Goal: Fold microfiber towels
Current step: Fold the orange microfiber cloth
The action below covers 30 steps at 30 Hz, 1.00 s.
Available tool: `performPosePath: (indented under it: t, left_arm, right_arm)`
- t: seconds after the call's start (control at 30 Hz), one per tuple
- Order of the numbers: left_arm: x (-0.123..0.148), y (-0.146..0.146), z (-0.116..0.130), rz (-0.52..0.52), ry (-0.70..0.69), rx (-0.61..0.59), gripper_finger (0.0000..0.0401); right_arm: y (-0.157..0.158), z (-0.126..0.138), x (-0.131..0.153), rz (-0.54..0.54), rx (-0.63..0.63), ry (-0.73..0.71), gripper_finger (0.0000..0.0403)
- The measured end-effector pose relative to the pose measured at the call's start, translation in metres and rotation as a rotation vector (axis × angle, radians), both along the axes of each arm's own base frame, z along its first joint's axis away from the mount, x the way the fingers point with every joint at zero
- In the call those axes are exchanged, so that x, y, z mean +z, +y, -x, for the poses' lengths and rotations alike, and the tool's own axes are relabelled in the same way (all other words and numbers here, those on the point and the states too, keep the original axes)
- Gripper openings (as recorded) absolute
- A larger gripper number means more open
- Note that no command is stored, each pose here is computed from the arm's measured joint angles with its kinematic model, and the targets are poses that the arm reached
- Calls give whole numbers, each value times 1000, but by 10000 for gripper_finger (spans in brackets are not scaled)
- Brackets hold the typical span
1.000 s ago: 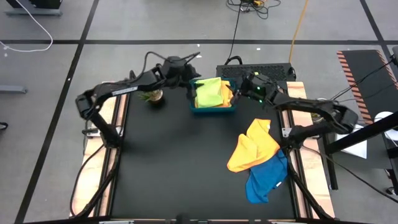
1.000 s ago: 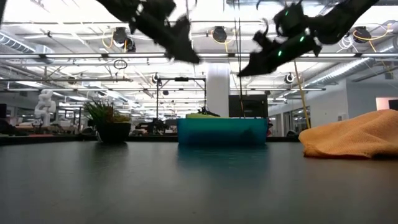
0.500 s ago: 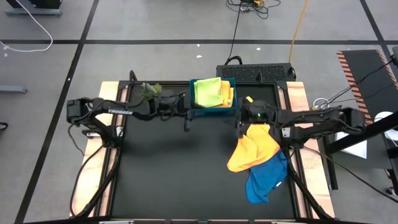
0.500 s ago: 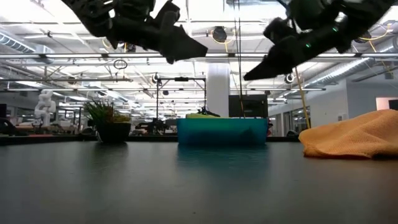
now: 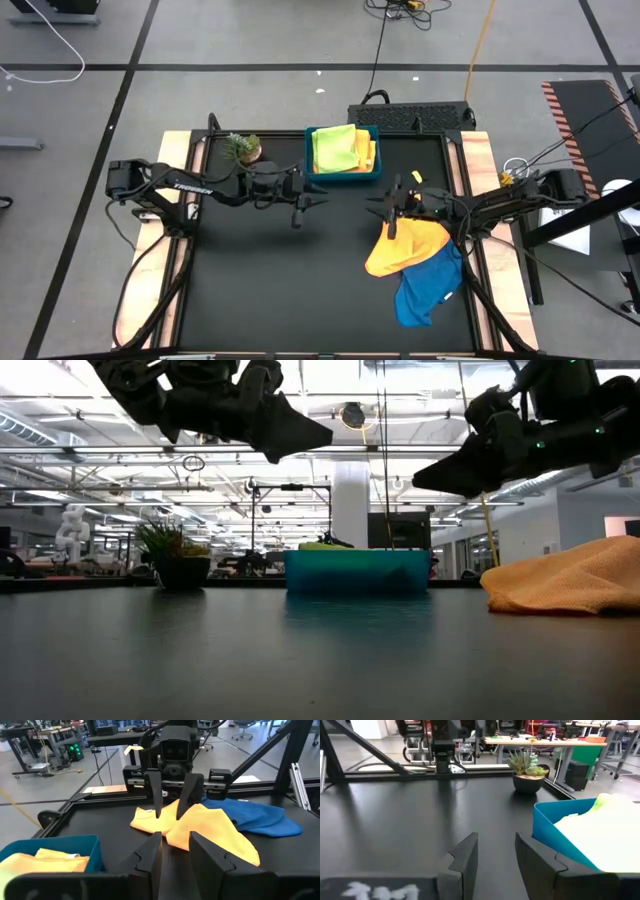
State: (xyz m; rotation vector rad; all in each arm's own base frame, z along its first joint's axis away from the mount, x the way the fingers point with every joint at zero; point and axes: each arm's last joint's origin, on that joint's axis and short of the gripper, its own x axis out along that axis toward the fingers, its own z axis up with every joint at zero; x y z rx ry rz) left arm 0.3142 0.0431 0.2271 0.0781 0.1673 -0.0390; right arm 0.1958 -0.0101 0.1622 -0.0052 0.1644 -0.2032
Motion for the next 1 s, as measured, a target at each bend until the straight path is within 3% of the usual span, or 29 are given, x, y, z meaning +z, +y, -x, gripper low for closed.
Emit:
performPosePath:
  t: [0.43,0.77,1.0]
  left_arm:
    - [0,-3,0,-88,-6,-24,97]
    - [0,0,0,-121,-3,34,97]
    - [6,9,0,-143,-60,114,97]
  right_arm:
    - [10,2,-9,-20,16,96,121]
    - [12,0,-7,-34,95,359,121]
    - [20,-5,4,-240,284,485,121]
